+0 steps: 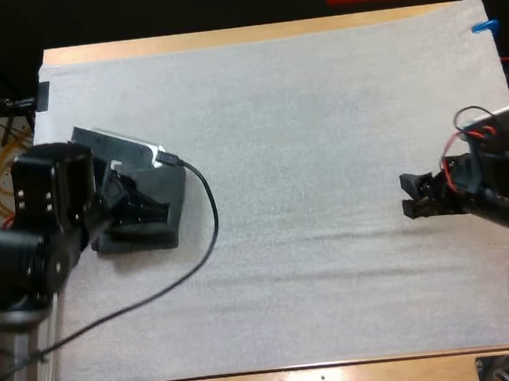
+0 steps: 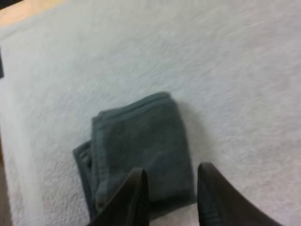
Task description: Pick towel from pile fold and stack
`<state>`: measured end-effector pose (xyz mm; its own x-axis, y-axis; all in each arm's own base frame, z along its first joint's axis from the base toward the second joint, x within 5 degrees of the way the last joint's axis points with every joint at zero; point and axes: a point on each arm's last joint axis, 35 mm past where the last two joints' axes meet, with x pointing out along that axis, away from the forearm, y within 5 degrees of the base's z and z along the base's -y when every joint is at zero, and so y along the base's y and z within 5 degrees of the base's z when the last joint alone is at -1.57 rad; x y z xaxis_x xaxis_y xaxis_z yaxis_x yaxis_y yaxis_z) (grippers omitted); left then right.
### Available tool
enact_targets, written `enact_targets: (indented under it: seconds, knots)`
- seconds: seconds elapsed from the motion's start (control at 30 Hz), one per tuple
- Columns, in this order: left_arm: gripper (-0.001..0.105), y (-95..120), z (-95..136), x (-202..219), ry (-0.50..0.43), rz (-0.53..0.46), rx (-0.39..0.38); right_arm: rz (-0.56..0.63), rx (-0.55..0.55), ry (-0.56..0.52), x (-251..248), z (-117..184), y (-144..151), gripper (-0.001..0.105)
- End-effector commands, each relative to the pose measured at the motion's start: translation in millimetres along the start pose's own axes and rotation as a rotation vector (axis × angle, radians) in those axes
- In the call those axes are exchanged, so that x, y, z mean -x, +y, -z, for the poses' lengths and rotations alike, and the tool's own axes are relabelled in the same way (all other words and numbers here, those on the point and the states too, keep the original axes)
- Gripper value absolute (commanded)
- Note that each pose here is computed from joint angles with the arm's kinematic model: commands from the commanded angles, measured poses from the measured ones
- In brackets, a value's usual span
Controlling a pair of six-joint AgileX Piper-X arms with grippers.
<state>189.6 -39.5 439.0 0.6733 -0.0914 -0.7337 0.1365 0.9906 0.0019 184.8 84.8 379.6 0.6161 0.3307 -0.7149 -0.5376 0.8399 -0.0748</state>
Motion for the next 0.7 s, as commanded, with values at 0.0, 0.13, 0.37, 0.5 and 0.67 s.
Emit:
enact_targets:
  seconds: [0.0, 0.13, 0.37, 0.5, 0.67]
  knots:
    - [0.024, -4.9, 0.1, 6.5, -0.036, 0.028, -0.002, 0.03, 0.022, 0.005, -5.3, -2.7, -2.2, 0.063]
    - [0.024, -7.4, 1.1, 18.8, -0.099, 0.046, -0.011, 0.034, -0.036, 0.025, -13.4, -1.3, -18.2, 0.063]
    - [0.024, -5.6, 2.1, 29.6, -0.154, 0.038, -0.069, 0.149, -0.179, 0.015, 1.2, 13.3, -63.7, 0.063]
    - [0.024, 10.0, -2.6, 29.5, -0.189, -0.033, -0.022, 0.218, -0.23, -0.001, 19.3, 22.4, -73.9, 0.063]
    - [0.024, 48.7, 1.4, 38.2, -0.248, -0.092, 0.194, 0.268, -0.194, -0.047, 47.4, 30.3, -67.8, 0.063]
